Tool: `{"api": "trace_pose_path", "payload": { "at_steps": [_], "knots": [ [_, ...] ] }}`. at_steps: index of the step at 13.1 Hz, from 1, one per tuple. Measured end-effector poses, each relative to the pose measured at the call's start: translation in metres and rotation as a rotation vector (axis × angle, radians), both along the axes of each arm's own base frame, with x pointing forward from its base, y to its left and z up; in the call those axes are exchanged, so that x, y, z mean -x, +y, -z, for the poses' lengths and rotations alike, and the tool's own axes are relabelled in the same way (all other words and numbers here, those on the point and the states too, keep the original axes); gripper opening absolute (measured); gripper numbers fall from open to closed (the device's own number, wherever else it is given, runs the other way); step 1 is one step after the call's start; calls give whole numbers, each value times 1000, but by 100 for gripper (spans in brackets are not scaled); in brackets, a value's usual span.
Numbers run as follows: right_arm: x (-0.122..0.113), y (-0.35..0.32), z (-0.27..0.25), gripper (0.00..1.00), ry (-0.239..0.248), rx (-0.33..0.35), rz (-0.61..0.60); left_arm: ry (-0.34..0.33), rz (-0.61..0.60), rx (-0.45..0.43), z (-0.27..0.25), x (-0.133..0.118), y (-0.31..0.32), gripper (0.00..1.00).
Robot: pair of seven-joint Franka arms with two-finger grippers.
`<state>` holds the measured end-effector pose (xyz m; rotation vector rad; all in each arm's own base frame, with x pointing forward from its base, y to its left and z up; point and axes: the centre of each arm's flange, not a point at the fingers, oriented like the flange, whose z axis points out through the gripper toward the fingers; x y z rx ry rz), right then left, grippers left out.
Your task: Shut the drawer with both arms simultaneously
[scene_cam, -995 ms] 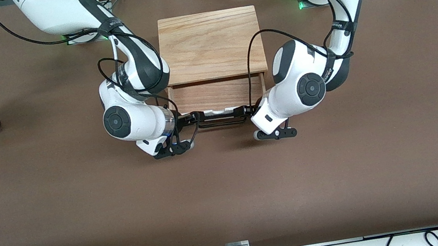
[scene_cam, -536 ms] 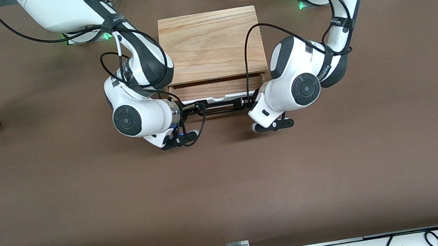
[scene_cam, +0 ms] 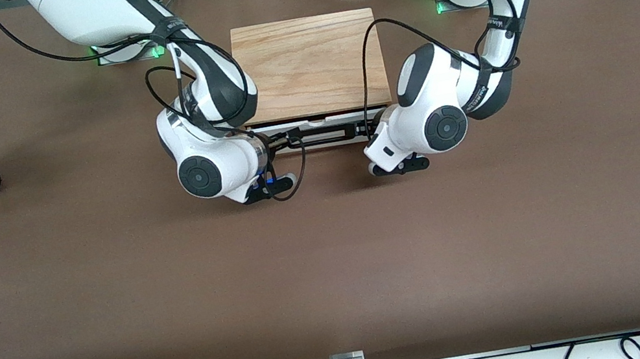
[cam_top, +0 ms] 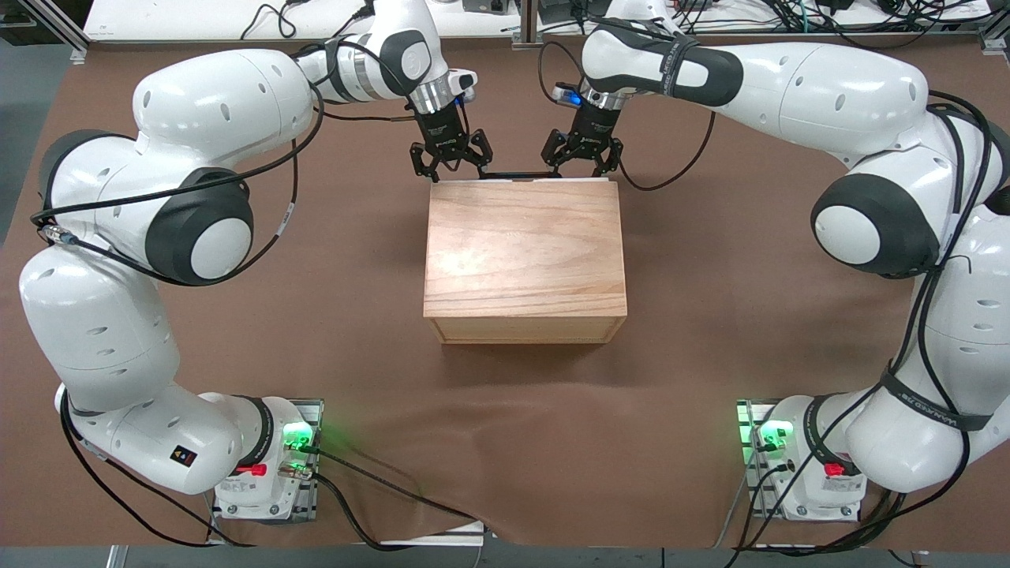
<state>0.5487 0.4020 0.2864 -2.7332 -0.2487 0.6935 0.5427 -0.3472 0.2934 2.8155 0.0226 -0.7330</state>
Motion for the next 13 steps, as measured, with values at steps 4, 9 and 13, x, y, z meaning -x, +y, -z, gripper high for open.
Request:
{"api": "trace_pose_path", "payload": {
  "at_steps": [4, 9, 13],
  "knots": [
    [7, 1, 5, 100, 42, 7, -16, 7, 5, -2, -2, 8, 1, 100],
    [7, 1, 12, 100, 78, -6, -3, -4, -34, 6, -13, -4, 23, 100],
    [-1, 3, -4, 100, 61, -26, -15, -110, -157, 55, -80, -54, 96, 100]
  ]
}}
